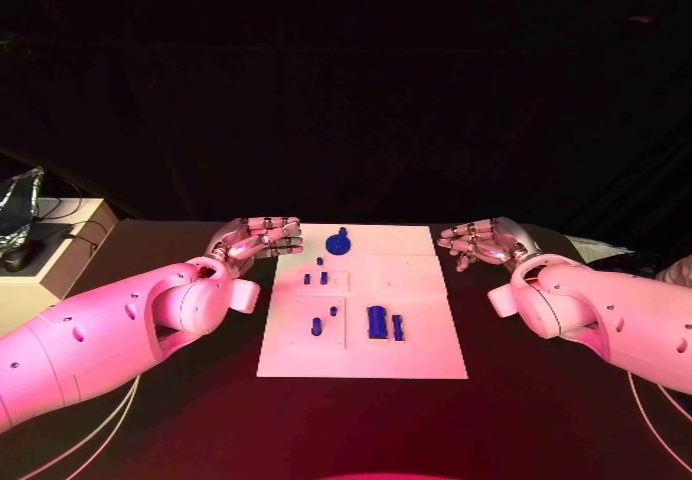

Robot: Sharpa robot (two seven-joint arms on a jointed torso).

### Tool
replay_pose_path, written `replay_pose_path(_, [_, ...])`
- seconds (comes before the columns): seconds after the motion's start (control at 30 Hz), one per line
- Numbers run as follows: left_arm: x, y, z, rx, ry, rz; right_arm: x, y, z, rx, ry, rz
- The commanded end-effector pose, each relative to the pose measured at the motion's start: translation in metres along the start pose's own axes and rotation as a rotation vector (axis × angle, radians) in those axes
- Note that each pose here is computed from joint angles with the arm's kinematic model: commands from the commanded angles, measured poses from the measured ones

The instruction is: Assemble the parts on the task board

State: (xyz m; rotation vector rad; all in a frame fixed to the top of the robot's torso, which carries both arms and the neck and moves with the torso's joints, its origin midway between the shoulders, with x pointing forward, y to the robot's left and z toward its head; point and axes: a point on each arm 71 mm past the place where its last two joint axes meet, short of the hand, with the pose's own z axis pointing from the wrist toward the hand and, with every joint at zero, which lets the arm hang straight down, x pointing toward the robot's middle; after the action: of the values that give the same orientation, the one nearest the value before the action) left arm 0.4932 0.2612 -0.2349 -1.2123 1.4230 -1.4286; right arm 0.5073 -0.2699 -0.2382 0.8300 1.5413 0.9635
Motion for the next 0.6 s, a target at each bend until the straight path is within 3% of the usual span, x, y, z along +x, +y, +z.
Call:
replay_pose_path(0.03, [-0.0079,-0.0009,0.0036,0.041,-0.094,-0.024,-0.007,0.004,0.006,-0.091,-0.056,0.082])
replay_pose_path(0.23, [-0.0092,0.0035,0.0109,0.050,-0.125,-0.024,-0.008,0.003,0.014,-0.125,-0.069,0.088])
replay_pose_path(0.27, [-0.0073,0.0050,0.0092,0.015,-0.081,-0.011,-0.008,-0.001,0.013,-0.058,-0.061,0.047])
replay_pose_path(0.37, [-0.0051,0.0048,0.0090,0.017,-0.085,-0.009,-0.005,0.000,0.012,-0.061,-0.064,0.061])
replay_pose_path(0.6, [0.0143,0.0029,0.0067,0.039,-0.123,0.006,0.020,0.013,0.000,-0.079,-0.090,0.188])
